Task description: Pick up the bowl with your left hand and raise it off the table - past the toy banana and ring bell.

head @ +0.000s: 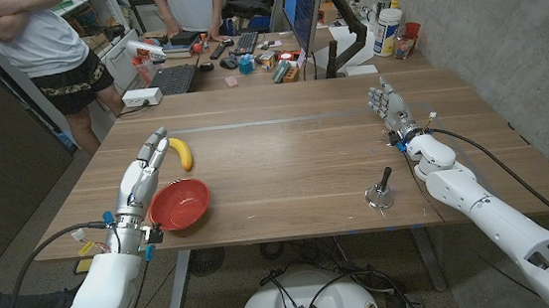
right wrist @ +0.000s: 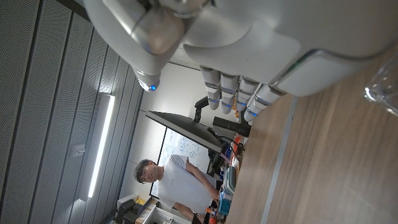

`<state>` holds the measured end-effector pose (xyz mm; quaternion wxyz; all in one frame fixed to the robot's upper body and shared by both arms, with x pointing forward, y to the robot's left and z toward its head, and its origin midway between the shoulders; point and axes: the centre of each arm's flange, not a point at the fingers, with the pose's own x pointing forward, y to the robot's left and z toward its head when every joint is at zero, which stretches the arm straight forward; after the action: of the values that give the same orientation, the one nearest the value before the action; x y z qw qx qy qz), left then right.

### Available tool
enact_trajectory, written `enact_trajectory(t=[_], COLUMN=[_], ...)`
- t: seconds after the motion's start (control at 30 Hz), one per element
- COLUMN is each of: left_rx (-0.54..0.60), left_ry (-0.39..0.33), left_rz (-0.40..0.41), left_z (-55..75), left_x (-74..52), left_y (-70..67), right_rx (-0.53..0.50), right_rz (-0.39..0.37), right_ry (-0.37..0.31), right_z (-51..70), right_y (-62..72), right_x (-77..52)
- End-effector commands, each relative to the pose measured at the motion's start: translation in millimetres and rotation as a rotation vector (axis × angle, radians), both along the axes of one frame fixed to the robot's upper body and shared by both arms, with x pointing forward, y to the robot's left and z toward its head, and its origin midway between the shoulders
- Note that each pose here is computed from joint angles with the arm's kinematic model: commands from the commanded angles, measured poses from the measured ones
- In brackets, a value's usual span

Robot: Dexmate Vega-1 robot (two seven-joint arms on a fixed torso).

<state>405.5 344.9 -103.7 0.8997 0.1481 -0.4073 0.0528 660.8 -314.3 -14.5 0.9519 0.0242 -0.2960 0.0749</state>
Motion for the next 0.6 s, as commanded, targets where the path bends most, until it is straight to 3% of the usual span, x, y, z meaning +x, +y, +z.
enact_trajectory(t=[0.03, 0.6], left_rx=[0.034, 0.11], left_ry=[0.031, 0.081], left_rz=[0.027, 0.073], left_z=[-1.5, 0.4], left_x=[-7.2, -11.9], left_y=[-0.6, 6.4], right_rx=[0.008, 0.008], right_rz=[-0.002, -0.018], right_ry=[-0.005, -0.006], right_z=[-0.4, -2.8], right_y=[-1.7, -1.9], right_x=[0.3, -5.9])
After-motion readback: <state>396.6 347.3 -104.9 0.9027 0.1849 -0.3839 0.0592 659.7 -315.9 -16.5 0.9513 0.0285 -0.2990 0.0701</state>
